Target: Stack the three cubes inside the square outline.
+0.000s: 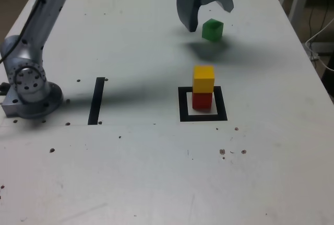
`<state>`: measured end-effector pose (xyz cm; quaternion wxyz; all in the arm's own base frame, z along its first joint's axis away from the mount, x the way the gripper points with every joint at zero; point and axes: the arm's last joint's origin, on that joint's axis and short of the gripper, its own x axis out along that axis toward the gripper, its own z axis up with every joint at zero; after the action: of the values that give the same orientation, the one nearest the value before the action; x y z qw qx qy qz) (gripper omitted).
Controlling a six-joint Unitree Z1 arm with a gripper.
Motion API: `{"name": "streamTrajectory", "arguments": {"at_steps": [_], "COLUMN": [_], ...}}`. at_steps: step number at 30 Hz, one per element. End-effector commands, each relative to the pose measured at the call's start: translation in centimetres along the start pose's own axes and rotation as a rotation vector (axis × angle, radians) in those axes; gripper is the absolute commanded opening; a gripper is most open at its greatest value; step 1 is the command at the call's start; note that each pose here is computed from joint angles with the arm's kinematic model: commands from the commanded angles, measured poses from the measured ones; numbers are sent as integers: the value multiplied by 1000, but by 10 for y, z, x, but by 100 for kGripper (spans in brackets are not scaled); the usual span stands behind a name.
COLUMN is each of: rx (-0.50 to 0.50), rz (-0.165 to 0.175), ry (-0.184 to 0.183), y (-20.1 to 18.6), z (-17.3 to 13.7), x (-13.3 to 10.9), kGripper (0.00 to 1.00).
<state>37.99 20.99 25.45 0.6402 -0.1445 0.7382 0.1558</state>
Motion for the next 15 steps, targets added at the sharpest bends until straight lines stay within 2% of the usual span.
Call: {"name": "streamTrajectory", "arguments": {"at_steps": [1, 15], "rx": [-16, -42], "rz": [-13, -77], "ry": [10, 21], "y": [5, 14], "z": [6, 33], "x": [6, 29], "kGripper": [99, 96]}}
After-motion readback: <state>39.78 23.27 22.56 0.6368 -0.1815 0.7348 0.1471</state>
